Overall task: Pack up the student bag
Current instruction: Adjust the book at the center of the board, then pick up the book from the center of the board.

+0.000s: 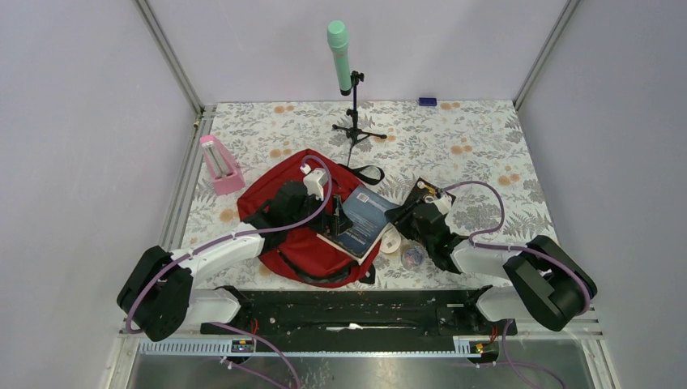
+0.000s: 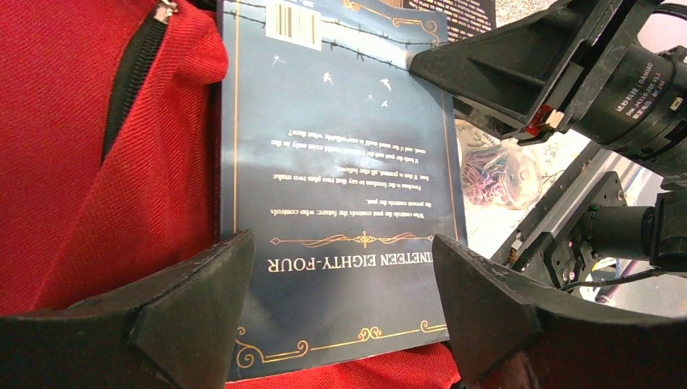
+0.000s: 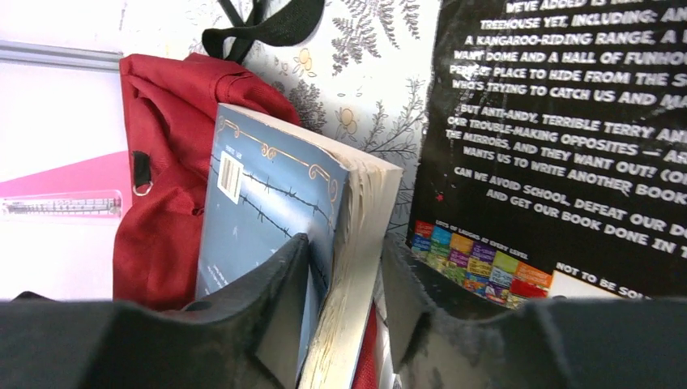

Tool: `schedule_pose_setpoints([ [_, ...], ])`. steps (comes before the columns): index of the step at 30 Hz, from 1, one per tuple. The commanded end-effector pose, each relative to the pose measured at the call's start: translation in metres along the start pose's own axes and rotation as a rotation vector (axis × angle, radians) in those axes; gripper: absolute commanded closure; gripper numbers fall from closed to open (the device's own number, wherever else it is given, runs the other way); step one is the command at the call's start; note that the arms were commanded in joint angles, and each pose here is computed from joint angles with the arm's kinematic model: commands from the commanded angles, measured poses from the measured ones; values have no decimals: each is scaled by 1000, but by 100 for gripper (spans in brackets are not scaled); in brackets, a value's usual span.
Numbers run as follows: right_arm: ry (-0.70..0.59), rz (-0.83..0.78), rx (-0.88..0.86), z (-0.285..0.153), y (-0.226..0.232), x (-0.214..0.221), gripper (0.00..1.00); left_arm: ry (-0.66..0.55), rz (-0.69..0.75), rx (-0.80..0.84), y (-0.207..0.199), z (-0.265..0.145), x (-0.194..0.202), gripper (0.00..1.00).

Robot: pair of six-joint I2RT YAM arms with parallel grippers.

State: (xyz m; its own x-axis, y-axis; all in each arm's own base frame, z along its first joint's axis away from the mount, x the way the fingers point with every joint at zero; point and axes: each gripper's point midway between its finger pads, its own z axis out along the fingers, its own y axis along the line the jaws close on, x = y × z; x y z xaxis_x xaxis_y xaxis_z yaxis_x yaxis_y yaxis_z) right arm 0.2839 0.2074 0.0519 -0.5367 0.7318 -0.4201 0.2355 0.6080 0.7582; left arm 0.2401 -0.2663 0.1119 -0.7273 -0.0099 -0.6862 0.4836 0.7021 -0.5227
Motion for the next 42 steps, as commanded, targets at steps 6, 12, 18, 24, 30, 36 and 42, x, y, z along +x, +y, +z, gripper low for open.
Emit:
schedule_pose_setpoints([
  [6,-54,45,-218,-5,63,-20,77,-93,32,42,-18,-10,-29,17],
  [12,-102,-29,-433,-32,121,-40,100,-178,23,78,-40,-34,-59,4],
  [18,-146,-125,-669,-82,181,-58,100,-272,11,129,-63,-67,-91,1],
  [24,-167,-170,-870,-144,223,-73,100,-358,26,214,-71,-104,-117,1],
  [30,-176,-149,-1032,-194,252,-83,100,-376,86,228,-67,-117,-122,1],
  [36,-154,-146,-1116,-221,263,-85,100,-409,120,390,-87,-125,-126,1],
  [42,-137,-147,-1182,-241,269,-84,100,-371,113,440,-90,-120,-121,1],
])
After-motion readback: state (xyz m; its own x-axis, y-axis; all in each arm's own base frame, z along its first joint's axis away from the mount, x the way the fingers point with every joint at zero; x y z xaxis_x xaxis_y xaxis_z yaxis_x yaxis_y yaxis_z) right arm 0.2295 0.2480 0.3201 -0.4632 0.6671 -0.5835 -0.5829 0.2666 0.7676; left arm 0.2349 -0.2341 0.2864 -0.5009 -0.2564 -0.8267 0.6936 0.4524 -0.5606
